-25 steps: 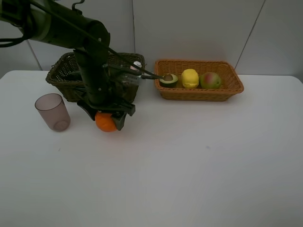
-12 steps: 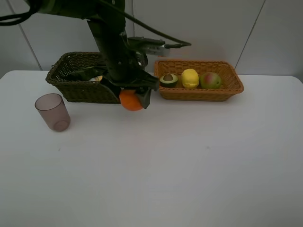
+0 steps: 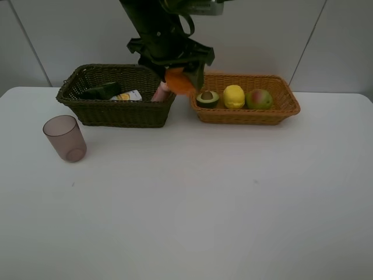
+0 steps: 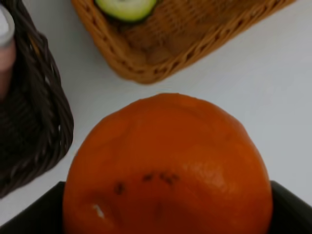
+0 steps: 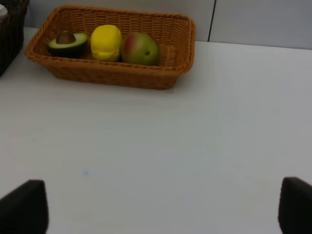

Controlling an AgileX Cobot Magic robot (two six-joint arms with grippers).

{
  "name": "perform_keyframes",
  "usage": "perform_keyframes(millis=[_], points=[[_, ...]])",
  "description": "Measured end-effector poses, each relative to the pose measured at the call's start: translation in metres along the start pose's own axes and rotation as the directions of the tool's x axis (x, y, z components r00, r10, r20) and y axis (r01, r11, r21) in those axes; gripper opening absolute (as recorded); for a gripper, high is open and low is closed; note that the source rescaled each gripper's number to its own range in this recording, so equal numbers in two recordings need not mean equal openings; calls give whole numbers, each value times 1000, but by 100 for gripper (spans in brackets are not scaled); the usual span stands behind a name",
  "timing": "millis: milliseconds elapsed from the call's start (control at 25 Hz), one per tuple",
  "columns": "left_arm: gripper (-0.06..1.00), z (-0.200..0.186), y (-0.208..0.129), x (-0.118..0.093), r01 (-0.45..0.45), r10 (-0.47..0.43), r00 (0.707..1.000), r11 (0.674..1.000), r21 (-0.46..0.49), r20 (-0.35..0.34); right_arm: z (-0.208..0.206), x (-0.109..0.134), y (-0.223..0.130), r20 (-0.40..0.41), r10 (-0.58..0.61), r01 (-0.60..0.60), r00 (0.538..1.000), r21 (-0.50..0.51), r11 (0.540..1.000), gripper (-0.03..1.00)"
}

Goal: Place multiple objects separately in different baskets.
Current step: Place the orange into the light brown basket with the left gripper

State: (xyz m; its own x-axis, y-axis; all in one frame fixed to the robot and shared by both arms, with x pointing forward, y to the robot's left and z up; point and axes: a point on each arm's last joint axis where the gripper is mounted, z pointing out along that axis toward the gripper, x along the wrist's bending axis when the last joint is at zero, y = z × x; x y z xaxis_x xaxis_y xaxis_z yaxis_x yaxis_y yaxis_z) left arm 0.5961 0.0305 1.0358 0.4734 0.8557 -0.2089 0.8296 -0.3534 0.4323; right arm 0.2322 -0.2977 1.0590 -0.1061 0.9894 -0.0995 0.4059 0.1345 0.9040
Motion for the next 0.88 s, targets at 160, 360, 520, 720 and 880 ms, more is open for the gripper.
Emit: perform_keyframes(millis=[160,360,520,720,880], points=[[94,-3,10,-2,-16,17,1000,995,-98,9,0,0,0,1,-1,1,1000,0,1000,100],[94,-5,23,-3,-37,44,999,970,-241,20,0,0,0,1,-1,1,1000,0,1000,100],[94,-7,33,-6,-38,56,998,938,-346,43,0,0,0,1,-1,1,1000,0,1000,100],[94,14,39,-4,-31,58,997,911,-412,53,0,0,0,1,-1,1,1000,0,1000,100],[94,39,41,0,-30,55,997,897,-440,45,0,0,0,1,-1,1,1000,0,1000,100]])
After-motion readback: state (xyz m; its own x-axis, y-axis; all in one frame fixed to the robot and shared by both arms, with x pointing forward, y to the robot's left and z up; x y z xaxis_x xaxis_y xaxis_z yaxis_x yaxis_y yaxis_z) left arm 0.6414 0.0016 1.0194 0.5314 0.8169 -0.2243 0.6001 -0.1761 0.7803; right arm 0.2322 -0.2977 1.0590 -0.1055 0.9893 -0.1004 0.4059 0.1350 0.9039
